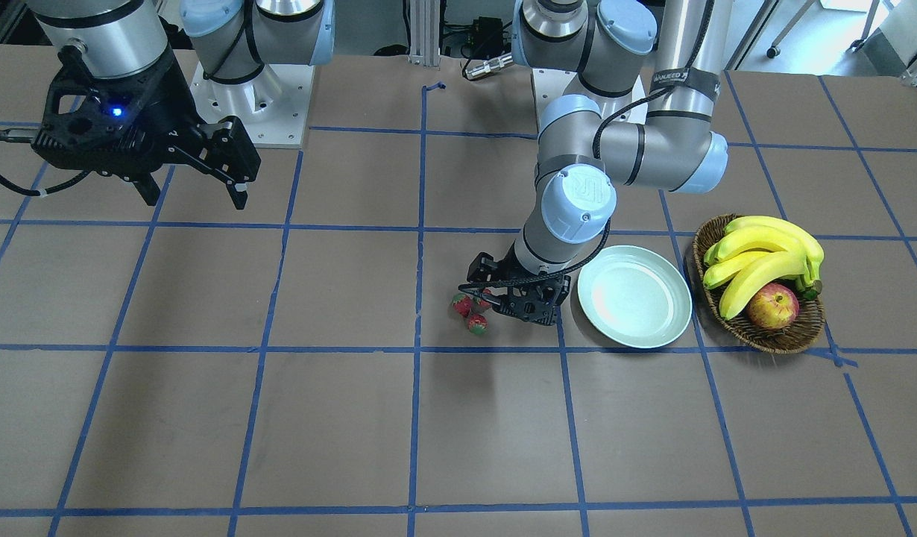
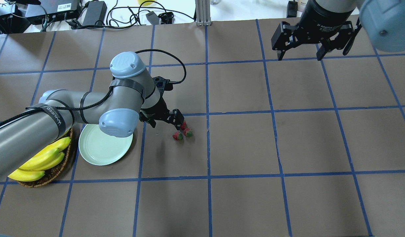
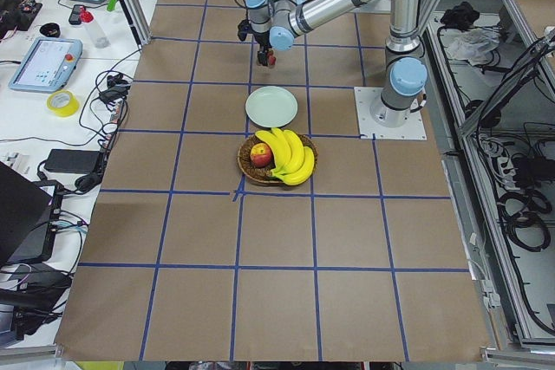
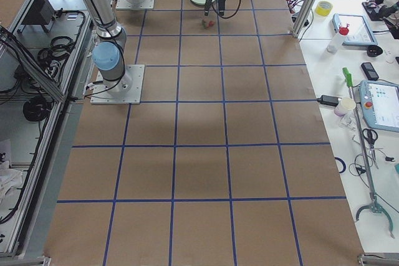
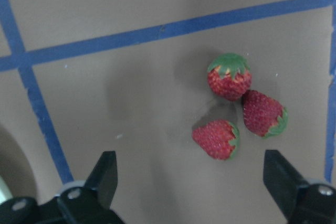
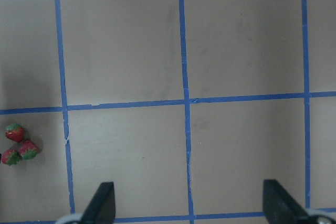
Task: Collect all strawberries into plate
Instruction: 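Lower the open left gripper over the strawberry cluster and grasp one, then carry the strawberry to the pale green plate and open the left gripper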
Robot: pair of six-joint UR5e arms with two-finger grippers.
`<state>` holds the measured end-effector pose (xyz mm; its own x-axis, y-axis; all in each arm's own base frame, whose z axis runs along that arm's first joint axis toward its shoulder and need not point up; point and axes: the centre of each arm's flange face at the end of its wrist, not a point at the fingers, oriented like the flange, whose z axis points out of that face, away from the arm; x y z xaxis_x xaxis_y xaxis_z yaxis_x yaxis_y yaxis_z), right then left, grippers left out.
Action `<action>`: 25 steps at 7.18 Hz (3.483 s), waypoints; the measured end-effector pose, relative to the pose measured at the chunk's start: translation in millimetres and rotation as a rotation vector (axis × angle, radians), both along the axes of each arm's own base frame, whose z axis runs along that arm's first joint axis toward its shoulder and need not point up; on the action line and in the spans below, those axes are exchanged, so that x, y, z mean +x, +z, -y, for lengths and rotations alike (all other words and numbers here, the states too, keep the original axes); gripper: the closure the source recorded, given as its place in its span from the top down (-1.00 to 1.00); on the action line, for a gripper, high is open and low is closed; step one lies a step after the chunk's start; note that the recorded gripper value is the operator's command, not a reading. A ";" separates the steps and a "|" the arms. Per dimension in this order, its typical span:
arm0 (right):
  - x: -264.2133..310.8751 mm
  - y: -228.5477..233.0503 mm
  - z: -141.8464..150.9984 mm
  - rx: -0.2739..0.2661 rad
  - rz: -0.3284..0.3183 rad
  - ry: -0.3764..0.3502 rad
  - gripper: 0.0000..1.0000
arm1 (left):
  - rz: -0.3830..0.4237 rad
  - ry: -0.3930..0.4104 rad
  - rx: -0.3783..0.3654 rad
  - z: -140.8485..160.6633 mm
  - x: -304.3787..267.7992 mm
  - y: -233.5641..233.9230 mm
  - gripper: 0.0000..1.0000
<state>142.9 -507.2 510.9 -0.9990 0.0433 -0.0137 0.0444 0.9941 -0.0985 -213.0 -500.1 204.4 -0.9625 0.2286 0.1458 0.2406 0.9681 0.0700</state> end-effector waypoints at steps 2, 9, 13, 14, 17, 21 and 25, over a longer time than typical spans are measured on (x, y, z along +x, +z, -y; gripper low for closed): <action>-0.1 -0.3 -0.1 0.003 0.000 0.001 1.00 | -0.038 -0.052 0.015 -3.4 -4.0 -17.4 0.97; -2.2 -1.4 0.5 0.010 -0.001 0.011 1.00 | -0.053 -0.086 0.032 -13.3 -24.3 -23.8 -1.00; -1.8 3.2 1.1 0.000 0.000 0.013 1.00 | -0.051 -0.072 -0.011 6.4 -23.7 19.0 -1.00; -1.1 1.3 0.6 0.006 0.001 0.012 1.00 | -0.045 -0.056 -0.006 14.2 -16.4 35.7 -1.00; -0.7 -2.6 -0.8 0.025 0.005 0.004 1.00 | 0.061 0.078 -0.013 49.2 79.1 76.0 -1.00; 1.0 -10.0 4.3 0.048 0.006 0.007 1.00 | 0.256 0.260 0.090 46.9 219.9 59.9 -1.00; 2.6 -6.5 6.4 0.040 0.016 0.016 1.00 | 0.267 0.361 0.193 24.5 263.1 12.6 -1.00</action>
<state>145.5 -513.6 504.4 -0.9992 0.0282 -0.0278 0.0298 0.9979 -0.0579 50.1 -524.7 217.0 -0.9850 -0.1332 -0.1099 -0.1585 0.9497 0.2699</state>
